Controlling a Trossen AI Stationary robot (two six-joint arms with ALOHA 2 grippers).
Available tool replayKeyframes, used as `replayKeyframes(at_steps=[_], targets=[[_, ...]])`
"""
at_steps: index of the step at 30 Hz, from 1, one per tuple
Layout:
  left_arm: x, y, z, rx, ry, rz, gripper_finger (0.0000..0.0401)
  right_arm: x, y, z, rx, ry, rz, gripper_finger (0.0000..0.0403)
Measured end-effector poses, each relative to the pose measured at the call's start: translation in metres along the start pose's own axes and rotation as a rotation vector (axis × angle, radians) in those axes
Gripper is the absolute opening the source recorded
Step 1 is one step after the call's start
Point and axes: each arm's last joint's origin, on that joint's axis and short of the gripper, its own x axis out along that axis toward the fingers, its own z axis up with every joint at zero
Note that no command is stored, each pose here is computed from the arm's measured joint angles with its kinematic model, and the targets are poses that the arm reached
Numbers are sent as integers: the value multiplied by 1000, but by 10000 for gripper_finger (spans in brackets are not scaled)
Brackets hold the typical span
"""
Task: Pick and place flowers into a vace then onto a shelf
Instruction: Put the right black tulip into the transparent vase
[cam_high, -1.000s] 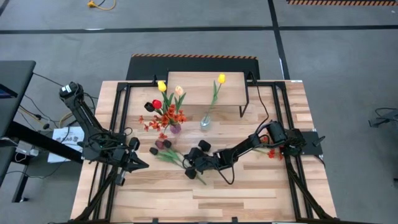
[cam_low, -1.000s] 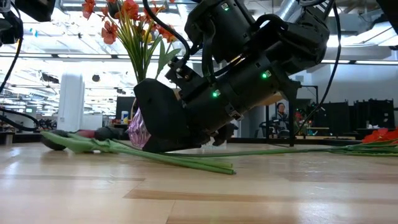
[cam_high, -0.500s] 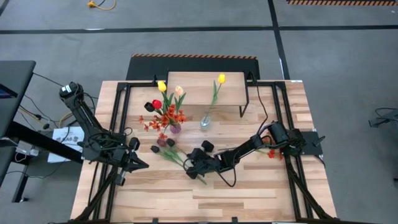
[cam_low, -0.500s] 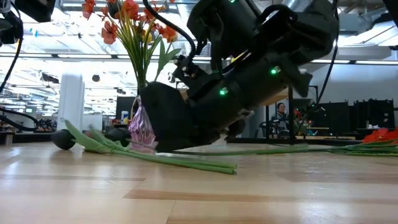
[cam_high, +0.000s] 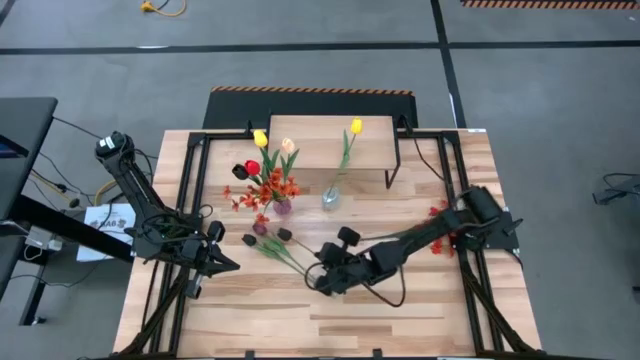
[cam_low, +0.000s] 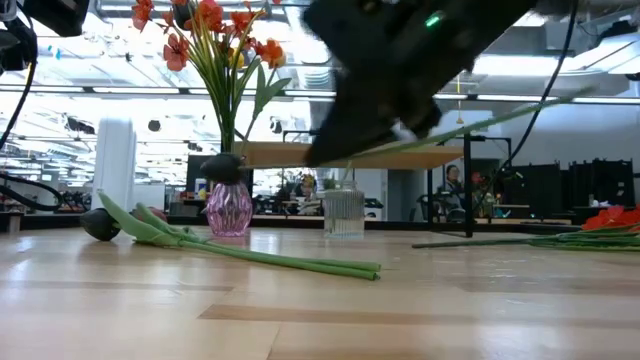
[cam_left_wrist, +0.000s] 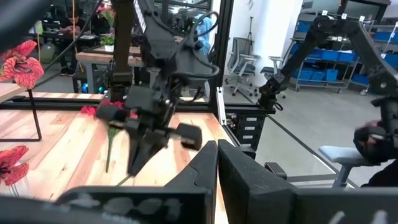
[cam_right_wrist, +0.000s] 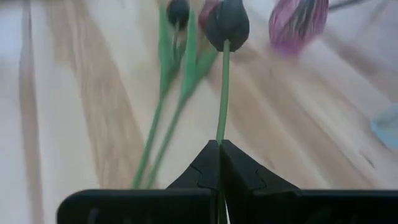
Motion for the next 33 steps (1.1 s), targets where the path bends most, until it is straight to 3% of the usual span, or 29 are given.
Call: replayKeyframes(at_steps=[3,7,12,16,20,23,29,31,33], targets=[[0,0,0,0,0,0,0,-23,0,-1,-20,72,15,0],[0,0,0,0,0,0,0,-52,7,-7,-136,108,45,0],[0,0,0,0,0,0,0,-79,32,-5,-301,-21,201,0],[0,0,0,0,0,0,0,-90,53,-3,-458,-227,473,0],[0,0,0,0,0,0,0,-96,49,0,-539,-454,727,0],[0,0,0,2,3,0,0,-92,29,-3,-517,-599,722,0],[0,0,-1,4,5,0,0,-100,-42,-17,-227,-1076,670,0],[0,0,-1,6,7,0,0,-97,-59,-27,-216,-1077,605,0],[0,0,-1,7,7,2,0,-100,-70,-21,-175,-1016,454,0]])
